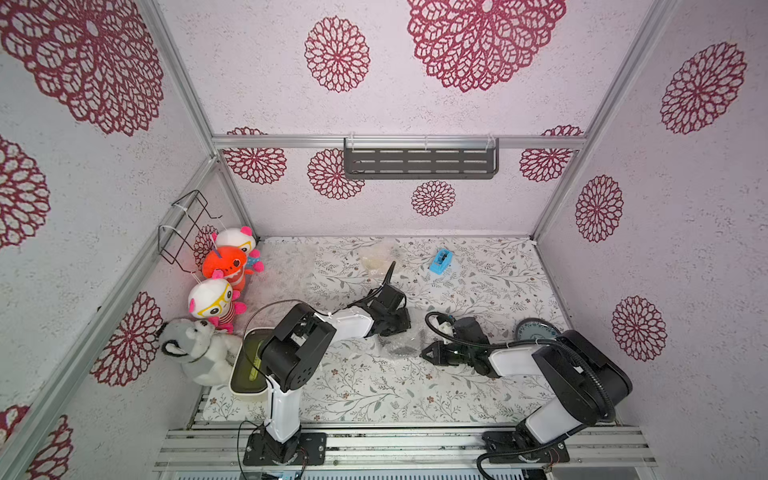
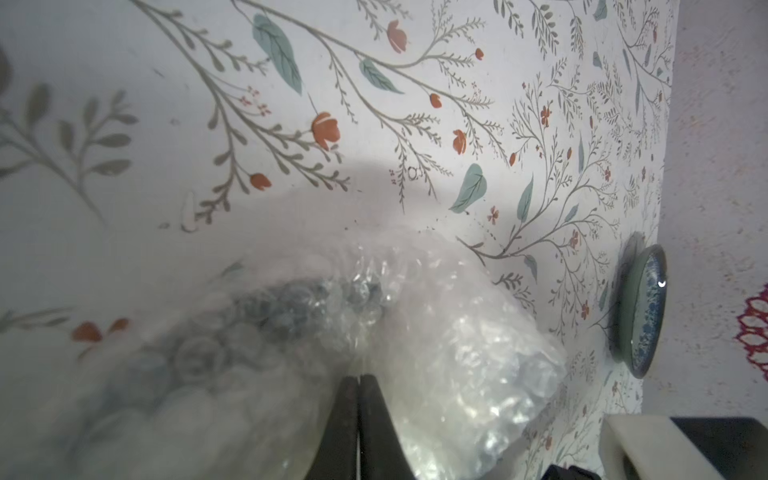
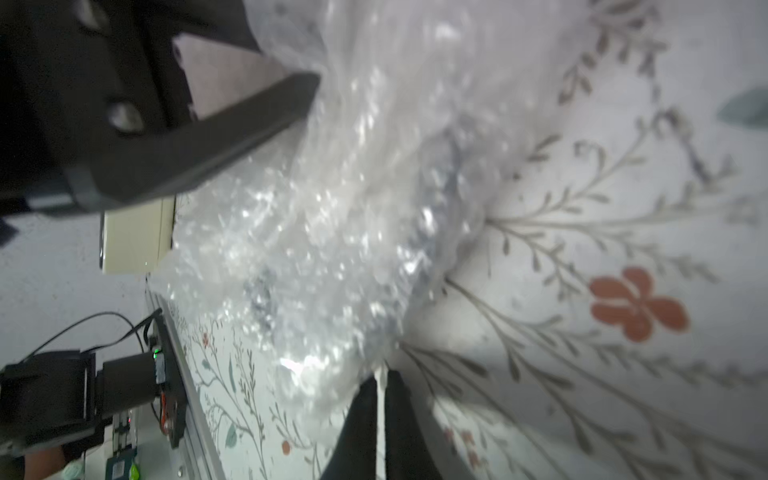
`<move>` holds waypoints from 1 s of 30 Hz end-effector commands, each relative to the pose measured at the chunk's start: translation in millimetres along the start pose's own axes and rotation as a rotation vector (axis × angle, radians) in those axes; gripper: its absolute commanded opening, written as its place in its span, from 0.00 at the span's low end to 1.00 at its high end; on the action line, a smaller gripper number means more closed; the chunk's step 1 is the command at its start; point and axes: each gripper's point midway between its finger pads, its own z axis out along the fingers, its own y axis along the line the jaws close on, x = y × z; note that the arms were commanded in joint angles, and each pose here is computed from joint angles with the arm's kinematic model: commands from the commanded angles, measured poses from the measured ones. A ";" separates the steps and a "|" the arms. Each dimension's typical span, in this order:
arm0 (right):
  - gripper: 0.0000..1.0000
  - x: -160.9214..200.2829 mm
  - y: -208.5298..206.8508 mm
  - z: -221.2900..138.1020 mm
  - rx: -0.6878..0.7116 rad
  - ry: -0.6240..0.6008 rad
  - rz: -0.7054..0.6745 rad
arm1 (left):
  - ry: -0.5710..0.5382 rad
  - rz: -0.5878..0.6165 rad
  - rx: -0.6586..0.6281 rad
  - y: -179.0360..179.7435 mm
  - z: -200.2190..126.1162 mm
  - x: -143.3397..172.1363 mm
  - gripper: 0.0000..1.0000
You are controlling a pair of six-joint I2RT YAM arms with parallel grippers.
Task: Wrap dinner plates in bubble wrap
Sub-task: Stick the tape on the bubble wrap, then pick up the bubble wrap from the center of the board.
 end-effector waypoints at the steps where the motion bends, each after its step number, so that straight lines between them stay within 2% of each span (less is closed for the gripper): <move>1: 0.14 -30.0 -15.5 -7.5 0.103 -0.172 0.074 | 0.062 -0.048 -0.043 21.6 12.0 21.5 0.08; 4: 0.21 -23.2 -34.6 -33.0 0.214 -0.206 0.141 | 0.055 -0.049 -0.053 25.6 8.3 22.2 0.08; 7: 0.29 -12.4 -35.6 -54.4 0.253 -0.181 0.146 | 0.064 -0.058 -0.060 31.2 8.9 26.8 0.08; 9: 0.39 -8.0 -17.5 -60.3 0.175 -0.158 0.139 | 0.071 -0.066 -0.054 31.3 9.2 29.0 0.08; 11: 0.47 -8.3 6.4 -60.4 0.052 -0.145 0.193 | 0.074 -0.072 -0.049 31.3 9.8 31.0 0.08; 14: 0.52 -12.4 29.1 -53.1 -0.090 -0.149 0.316 | 0.077 -0.081 -0.050 33.9 10.2 33.5 0.08; 19: 0.53 -19.0 15.6 -30.5 -0.048 -0.177 0.428 | 0.054 -0.085 -0.018 24.6 0.1 29.1 0.08; 24: 0.53 -32.5 29.6 -5.2 -0.164 -0.194 0.483 | 0.066 -0.093 -0.001 22.9 0.0 31.8 0.08; 27: 0.51 -41.0 29.7 8.5 -0.177 -0.236 0.510 | 0.064 -0.113 0.014 22.9 -0.5 34.7 0.08; 29: 0.46 -45.6 23.7 14.5 -0.167 -0.274 0.528 | 0.058 -0.122 0.031 20.9 -2.4 33.9 0.08; 30: 0.38 -46.6 19.7 17.7 -0.157 -0.288 0.530 | 0.054 -0.121 0.039 18.9 -4.4 31.7 0.09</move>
